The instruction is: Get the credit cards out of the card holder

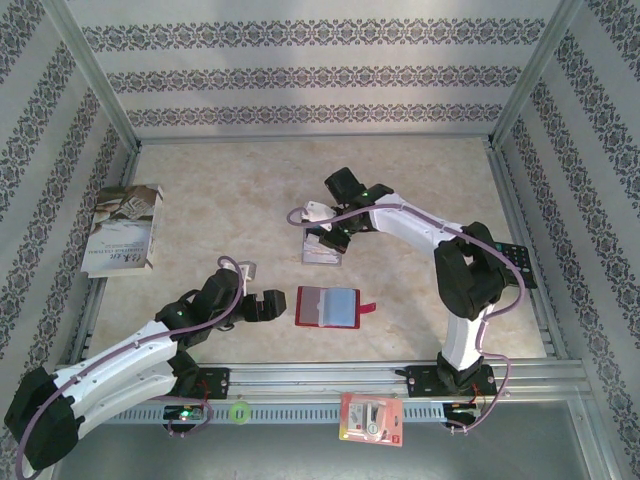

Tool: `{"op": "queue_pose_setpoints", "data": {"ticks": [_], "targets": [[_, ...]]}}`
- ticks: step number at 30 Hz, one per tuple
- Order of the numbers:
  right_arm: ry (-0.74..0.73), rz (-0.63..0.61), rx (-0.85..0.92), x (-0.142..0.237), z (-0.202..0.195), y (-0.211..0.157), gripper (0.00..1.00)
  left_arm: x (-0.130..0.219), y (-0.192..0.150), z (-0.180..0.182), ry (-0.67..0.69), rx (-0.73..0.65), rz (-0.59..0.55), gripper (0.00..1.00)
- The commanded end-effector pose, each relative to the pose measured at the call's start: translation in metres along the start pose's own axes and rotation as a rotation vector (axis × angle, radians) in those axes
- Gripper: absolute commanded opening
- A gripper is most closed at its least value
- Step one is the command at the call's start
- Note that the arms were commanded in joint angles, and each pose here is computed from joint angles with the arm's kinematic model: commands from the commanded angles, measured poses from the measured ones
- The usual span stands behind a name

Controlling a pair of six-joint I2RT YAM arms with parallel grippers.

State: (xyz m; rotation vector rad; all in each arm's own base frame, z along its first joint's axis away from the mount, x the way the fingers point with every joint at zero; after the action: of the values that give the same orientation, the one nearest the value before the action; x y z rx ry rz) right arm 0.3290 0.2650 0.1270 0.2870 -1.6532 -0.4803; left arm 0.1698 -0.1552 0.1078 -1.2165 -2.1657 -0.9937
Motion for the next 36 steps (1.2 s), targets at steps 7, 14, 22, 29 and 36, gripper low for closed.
{"op": "queue_pose_setpoints", "data": {"ticks": [7, 14, 22, 29, 36], "targets": [[0.008, -0.001, -0.005, 0.001, -0.004, 0.003, 0.09, -0.002, -0.002, 0.011, 0.027, 0.03, 0.019, 1.0], [-0.209, -0.222, -0.111, 0.051, -0.025, 0.036, 0.35, 0.002, 0.004, 0.001, -0.014, 0.022, 0.0, 1.0], [-0.395, -0.728, -0.455, 0.14, 0.007, 0.04, 0.58, 0.014, 0.033, -0.013, -0.044, -0.018, -0.171, 1.0], [-0.486, -0.715, -0.739, 0.134, 0.038, -0.025, 0.78, 0.018, 0.092, -0.032, 0.02, -0.062, -0.36, 1.0], [-0.656, -0.692, -0.926, 0.146, 0.046, -0.069, 0.98, 0.024, 0.17, -0.03, 0.32, -0.224, -0.667, 1.0]]}}
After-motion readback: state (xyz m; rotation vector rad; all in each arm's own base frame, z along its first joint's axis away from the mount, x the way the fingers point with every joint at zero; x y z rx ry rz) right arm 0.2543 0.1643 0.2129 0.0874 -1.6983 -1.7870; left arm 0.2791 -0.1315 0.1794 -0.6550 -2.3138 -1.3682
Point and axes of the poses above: each hand's point on the last joint's axis, 136 mm out from that joint toward the fingers, its own x axis back along the fingers, its own z axis along the line the jaws close on, y = z × x, the point moved 4 cm from there along x, back along the fingers, and after that the axes turned 12 degrees about x, right-handed, at the moved point
